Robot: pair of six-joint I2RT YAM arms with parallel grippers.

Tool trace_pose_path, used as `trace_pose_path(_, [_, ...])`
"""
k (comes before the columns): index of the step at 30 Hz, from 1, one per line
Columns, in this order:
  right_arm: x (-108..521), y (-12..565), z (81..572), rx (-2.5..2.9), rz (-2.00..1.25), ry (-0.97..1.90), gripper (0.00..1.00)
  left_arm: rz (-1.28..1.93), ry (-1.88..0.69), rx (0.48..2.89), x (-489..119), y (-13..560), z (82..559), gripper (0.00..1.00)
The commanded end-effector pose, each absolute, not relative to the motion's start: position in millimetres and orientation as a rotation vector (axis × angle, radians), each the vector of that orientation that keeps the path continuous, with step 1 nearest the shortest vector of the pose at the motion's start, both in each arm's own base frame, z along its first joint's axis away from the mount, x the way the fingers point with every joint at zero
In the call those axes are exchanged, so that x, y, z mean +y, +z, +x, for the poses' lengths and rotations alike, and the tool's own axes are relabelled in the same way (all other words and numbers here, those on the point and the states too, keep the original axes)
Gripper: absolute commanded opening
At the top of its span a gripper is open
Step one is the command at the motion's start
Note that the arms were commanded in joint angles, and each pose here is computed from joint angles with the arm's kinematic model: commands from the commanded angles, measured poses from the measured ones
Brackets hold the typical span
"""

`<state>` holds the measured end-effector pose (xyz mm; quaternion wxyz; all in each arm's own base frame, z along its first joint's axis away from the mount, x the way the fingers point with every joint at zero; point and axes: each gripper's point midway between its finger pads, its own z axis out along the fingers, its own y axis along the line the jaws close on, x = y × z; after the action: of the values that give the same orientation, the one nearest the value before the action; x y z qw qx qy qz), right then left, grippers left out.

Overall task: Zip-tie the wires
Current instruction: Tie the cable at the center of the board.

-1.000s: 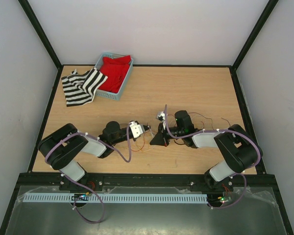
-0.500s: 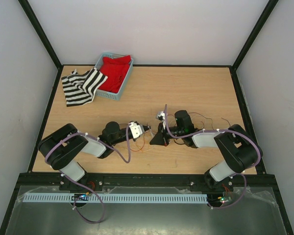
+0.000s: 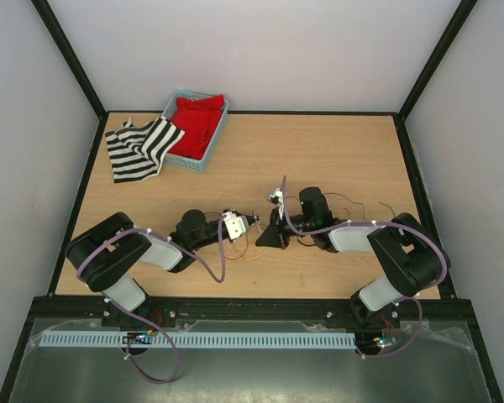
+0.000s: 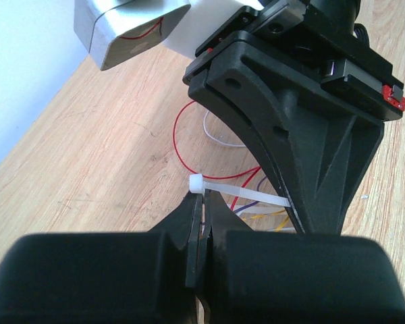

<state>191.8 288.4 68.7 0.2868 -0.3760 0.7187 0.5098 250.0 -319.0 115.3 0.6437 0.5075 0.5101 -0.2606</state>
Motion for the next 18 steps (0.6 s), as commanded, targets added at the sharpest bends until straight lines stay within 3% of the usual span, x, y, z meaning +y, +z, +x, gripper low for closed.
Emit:
trace_pose_path(1, [293.2, 80.5, 195.5, 1.895, -1.005, 1.398, 0.00, 1.155, -0.558, 1.107, -320.0, 123.1, 249.3, 0.00])
trace_pose_path(18, [295.5, 86.3, 201.4, 1.981, -0.920, 1.465, 0.00, 1.181, -0.496, 1.094, -320.5, 118.2, 249.1, 0.00])
